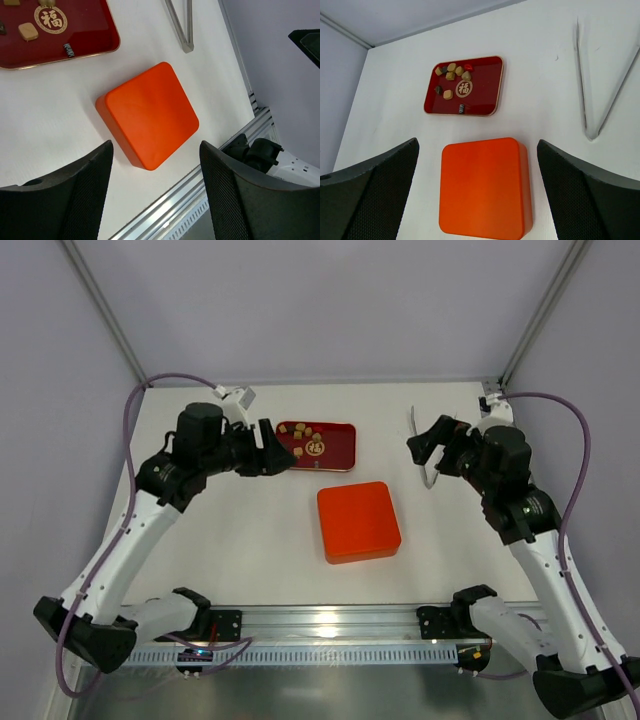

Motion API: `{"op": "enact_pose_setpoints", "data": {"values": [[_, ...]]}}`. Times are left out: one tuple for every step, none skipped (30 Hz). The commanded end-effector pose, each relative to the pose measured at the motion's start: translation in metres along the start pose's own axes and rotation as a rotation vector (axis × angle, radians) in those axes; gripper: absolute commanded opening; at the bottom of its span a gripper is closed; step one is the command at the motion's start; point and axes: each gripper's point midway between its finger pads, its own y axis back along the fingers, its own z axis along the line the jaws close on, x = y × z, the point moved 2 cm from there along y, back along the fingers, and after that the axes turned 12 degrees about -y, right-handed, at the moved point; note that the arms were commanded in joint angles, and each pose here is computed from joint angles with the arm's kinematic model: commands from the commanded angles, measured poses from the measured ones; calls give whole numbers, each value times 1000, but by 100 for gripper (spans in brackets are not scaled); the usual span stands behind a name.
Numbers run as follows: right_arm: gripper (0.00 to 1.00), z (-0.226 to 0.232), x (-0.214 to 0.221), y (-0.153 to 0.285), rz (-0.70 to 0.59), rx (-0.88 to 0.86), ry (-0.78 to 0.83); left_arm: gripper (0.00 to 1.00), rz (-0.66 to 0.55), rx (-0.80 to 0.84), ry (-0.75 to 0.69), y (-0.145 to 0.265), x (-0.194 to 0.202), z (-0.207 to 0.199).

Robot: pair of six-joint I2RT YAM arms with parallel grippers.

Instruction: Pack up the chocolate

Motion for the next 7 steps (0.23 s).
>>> {"op": "enact_pose_setpoints", "data": {"values": [[100,-24,9,15,7,95,48,69,40,-55,-7,11,20,9],[100,-24,9,16,0,85,47,69,32,-57,-9,16,22,9],[100,-23,10,20,-7,71,47,69,31,-57,-8,18,23,8],[100,-27,15,20,-1,80,45,69,29,-58,-7,20,24,8],[100,-28,16,21,0,81,43,69,24,-55,-8,23,24,7],[100,-28,16,21,-2,82,44,69,20,-56,-10,24,24,7],[100,-29,15,22,-9,88,42,69,21,-54,-12,24,24,7]]}}
